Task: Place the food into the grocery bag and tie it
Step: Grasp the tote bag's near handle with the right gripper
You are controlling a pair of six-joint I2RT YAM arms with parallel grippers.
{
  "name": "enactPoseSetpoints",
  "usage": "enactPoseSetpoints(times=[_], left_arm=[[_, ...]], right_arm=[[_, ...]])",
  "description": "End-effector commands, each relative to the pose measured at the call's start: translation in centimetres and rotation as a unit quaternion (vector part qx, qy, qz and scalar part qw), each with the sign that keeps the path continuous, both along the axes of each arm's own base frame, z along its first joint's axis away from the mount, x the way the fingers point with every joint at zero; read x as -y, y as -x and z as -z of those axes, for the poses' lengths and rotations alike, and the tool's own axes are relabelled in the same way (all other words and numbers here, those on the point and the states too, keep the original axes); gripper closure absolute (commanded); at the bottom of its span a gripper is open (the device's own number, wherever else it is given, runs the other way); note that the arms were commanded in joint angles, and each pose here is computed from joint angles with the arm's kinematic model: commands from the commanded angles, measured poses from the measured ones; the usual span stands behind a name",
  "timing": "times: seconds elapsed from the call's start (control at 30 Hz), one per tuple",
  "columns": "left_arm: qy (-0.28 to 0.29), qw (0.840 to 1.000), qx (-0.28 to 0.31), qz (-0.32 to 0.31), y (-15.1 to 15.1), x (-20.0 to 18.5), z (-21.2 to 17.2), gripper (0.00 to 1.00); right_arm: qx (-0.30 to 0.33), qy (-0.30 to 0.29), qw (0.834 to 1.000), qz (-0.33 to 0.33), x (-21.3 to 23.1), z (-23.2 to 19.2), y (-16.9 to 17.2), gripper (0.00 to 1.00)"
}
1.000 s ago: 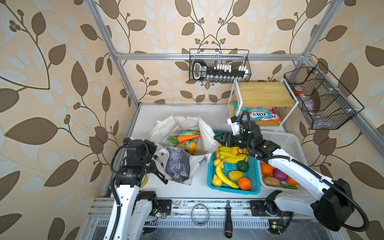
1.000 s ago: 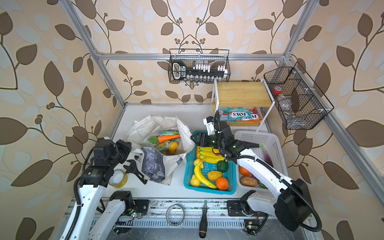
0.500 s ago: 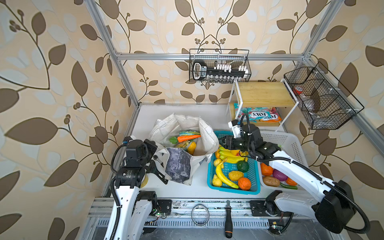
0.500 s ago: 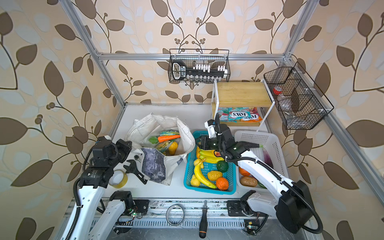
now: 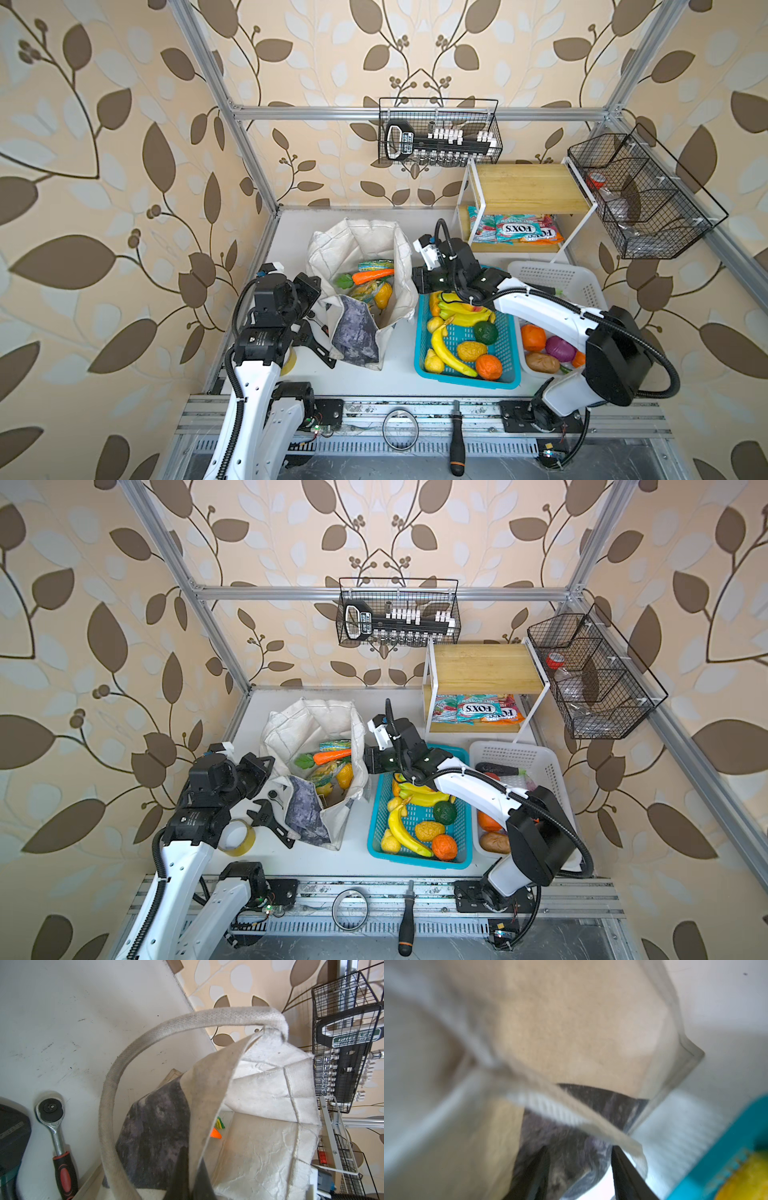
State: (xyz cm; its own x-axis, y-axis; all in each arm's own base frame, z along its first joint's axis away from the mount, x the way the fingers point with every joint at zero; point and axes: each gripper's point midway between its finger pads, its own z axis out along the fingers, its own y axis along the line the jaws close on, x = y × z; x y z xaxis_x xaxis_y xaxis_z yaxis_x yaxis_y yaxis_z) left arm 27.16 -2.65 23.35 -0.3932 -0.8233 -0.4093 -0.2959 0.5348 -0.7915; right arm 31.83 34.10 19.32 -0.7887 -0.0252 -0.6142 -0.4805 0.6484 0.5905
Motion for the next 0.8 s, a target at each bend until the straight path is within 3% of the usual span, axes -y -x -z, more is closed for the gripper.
enactPoseSetpoints(times=[0.0, 0.27, 0.47, 0.77], left_arm=[[-0.008, 1.0, 0.008, 0.021, 0.1, 0.7, -0.3, 1.0], [-0.013, 1.0, 0.008, 0.009, 0.3, 0.2, 0.1, 1.0], [-0.012, 1.0, 0.008, 0.012, 0.2, 0.3, 0.3, 1.0], [-0.01, 1.0, 0.009, 0.015, 0.3, 0.4, 0.3, 1.0]], right_arm=[[0.002, 0.027, 1.0, -0.01, 0.0, 1.2, 0.1, 0.49], [0.002, 0.043, 0.999, 0.013, 1.3, 3.7, -0.2, 0.46], [0.01, 0.035, 0.999, 0.01, 0.8, 4.7, -0.6, 0.33], [0.023, 0.002, 1.0, 0.014, 0.1, 5.5, -1.2, 0.43]])
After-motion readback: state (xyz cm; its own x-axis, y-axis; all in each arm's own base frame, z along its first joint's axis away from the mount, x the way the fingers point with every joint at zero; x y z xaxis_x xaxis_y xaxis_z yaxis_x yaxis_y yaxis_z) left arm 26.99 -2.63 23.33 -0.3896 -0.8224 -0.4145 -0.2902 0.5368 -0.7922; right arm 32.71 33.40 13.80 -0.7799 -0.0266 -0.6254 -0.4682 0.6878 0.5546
